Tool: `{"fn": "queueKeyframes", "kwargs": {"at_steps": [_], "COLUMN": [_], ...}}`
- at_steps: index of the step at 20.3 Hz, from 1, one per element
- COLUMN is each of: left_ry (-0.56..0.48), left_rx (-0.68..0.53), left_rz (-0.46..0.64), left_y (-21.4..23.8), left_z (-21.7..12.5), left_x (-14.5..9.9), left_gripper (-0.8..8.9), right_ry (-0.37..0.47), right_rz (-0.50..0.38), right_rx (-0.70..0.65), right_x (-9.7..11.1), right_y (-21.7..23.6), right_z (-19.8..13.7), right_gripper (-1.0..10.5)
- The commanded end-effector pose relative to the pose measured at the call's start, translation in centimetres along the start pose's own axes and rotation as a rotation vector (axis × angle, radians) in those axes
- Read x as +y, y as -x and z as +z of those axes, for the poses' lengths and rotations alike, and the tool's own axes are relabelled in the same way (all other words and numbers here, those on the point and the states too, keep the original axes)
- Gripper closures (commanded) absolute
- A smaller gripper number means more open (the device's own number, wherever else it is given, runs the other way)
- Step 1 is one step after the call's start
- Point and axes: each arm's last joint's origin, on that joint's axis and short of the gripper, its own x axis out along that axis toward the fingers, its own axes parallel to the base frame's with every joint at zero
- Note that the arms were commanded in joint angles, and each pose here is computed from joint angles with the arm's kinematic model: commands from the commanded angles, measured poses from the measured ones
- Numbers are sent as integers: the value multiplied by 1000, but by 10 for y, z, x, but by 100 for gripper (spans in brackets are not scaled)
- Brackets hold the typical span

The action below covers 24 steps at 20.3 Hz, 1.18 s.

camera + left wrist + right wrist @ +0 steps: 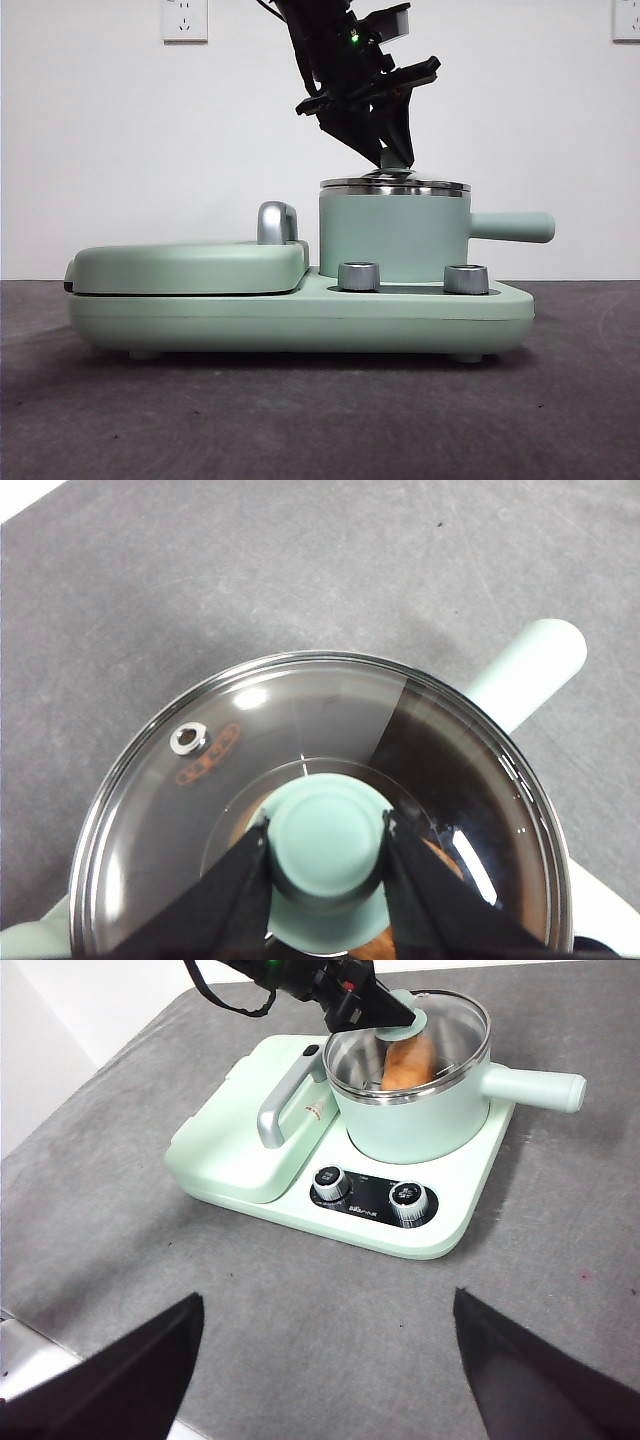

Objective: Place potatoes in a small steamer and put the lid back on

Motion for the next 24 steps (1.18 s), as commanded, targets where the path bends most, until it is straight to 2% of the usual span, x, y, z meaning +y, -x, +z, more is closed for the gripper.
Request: {"fn": "queueKeyframes", "kwargs": {"at_steps": [1,3,7,9,11,14,15,18,24], "left_ry": [-45,-39,-32,-31,-21,16,35,59,86], "left_rx": [10,23,67,69,69,59,49,21,-5], "left_rz": [-30,-73,-86,-86,-87,-84,-79,-71,-71], "left_y": [-10,-9,-13,-14,-14,-11,-7,22,115], "left_z": [-1,-3,-9,-9,-9,-7,-5,4,14], "left_x": [0,1,0,0,-1,-1,1,2,-1], "left_gripper": [805,805,804,747,616,357,308,304,310], "right_ry": [-5,-5,-8,-8,-8,-8,-8,-8,-2], "right_rz": [7,7,8,8,8,8,8,8,17], "right_rx": [-11,-11,-12,-11,-12,-12,-12,-12,-31], "right_x": [1,1,1,1,1,1,1,1,1], "right_y": [1,1,1,1,1,1,1,1,1], "right_z": [2,2,2,2,2,2,2,2,4], "right_gripper": [550,550,550,550,550,550,550,550,550]}}
